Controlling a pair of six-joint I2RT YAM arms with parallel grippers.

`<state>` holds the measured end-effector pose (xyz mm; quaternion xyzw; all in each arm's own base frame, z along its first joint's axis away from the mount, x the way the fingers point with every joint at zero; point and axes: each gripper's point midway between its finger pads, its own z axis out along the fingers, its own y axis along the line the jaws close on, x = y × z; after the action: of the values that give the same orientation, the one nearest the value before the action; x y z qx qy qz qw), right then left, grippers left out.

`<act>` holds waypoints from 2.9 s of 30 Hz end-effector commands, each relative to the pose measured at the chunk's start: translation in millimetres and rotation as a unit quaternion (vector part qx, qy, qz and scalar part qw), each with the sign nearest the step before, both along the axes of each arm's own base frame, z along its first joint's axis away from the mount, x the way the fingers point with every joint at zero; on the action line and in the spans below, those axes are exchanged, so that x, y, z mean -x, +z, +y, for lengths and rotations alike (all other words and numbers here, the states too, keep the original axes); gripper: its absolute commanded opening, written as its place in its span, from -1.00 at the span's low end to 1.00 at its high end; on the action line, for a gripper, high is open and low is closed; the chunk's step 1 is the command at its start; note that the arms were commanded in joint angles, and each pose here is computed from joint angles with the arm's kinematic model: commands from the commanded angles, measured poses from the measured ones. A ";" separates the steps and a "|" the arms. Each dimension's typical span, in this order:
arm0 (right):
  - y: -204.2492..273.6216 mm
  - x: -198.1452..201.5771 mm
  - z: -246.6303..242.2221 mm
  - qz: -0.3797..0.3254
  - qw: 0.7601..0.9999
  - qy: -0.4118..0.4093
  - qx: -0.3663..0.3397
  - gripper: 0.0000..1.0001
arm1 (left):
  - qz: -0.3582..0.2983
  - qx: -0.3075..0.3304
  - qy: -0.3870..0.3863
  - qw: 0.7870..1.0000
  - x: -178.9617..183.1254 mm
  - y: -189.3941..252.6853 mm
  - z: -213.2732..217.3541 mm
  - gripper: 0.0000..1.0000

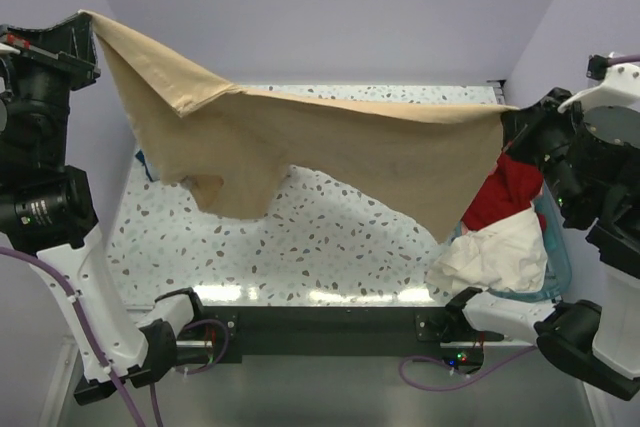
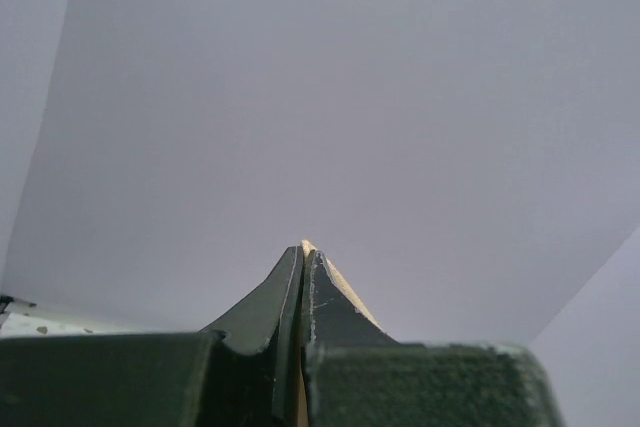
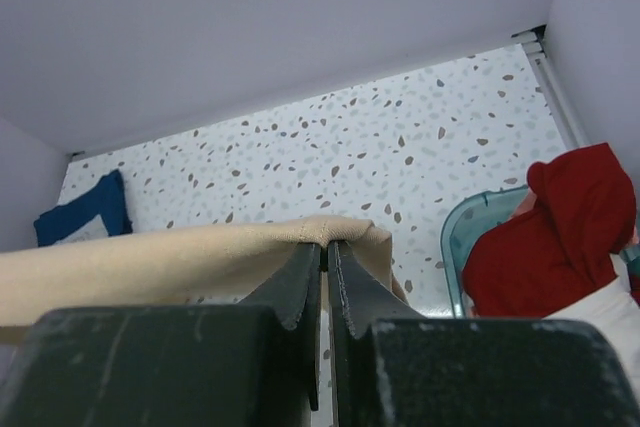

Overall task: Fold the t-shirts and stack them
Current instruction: Flatten the tshirt out

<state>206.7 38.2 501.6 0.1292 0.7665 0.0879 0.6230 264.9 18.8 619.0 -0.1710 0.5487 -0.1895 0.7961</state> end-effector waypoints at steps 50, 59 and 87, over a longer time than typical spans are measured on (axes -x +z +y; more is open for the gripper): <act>4.0 -70.9 -15.6 -0.054 0.996 -0.050 0.053 -1.00 | -0.139 -0.005 -0.080 0.987 -27.9 69.3 -34.5 -1.00; -152.3 -212.3 -2.2 0.092 0.991 -0.043 0.089 -1.00 | 0.170 0.023 -0.187 0.967 -277.6 -180.1 -45.9 -1.00; -339.0 -176.2 82.2 0.351 0.919 0.174 -0.034 0.97 | 0.493 -0.001 -0.216 0.843 -133.9 -465.8 -110.1 0.40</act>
<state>412.2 113.1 176.1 0.0243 0.9353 0.1432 0.3225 409.0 -88.4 163.4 -0.1261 0.8854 -0.2522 0.3696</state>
